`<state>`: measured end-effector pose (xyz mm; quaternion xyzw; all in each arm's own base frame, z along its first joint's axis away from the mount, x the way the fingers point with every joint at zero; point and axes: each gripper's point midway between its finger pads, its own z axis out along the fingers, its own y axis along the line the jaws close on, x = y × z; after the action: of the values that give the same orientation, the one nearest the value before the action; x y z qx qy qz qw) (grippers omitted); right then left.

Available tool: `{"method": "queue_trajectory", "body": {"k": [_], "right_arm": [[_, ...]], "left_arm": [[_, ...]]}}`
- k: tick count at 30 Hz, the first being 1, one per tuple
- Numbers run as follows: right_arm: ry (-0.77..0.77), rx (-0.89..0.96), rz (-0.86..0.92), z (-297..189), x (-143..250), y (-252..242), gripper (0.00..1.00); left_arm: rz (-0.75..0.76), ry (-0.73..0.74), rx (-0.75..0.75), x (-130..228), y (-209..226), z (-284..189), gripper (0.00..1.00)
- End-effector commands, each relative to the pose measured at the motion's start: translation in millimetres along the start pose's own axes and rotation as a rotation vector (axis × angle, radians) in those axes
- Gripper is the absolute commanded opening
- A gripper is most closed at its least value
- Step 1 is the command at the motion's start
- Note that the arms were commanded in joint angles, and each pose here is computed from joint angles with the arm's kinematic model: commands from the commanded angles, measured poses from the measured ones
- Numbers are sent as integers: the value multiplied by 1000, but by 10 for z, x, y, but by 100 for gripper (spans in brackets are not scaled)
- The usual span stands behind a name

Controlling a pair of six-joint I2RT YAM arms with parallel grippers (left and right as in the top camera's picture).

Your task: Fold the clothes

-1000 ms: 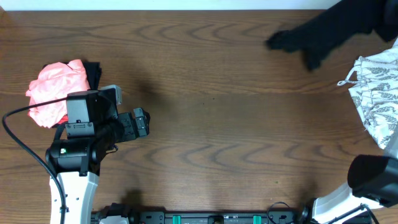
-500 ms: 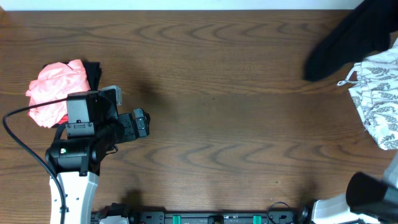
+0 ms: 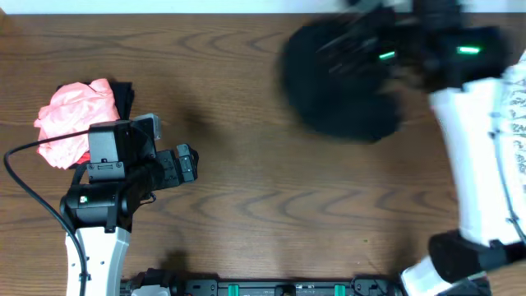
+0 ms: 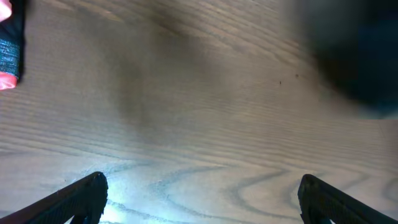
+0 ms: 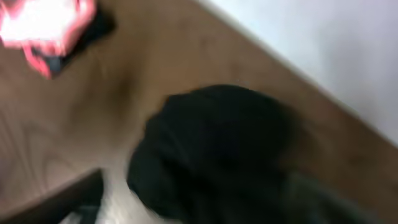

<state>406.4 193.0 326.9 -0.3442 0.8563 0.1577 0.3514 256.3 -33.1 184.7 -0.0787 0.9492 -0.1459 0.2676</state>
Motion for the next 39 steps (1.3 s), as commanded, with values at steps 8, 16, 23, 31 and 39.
{"method": "queue_trajectory", "body": {"k": [8,16,23,31,39], "right_arm": [[195,460,117,2,373,-781,99],[351,456,325,-36,968,-956,95],[466,306,433,504,1652,-842,91],[472,312,475,1020,2207,-851,89],[383,342,496,1278,2325,-933,85]], "left_arm": [[5,-26,16,-93,-60,-71,98],[32,-84,94,-244,-218,-85,98],[152,-235,213,-632,-620,-78,98],[167,-138,272,-710,-939,679,98],[192,1,275,-485,-1037,1681,98]]}}
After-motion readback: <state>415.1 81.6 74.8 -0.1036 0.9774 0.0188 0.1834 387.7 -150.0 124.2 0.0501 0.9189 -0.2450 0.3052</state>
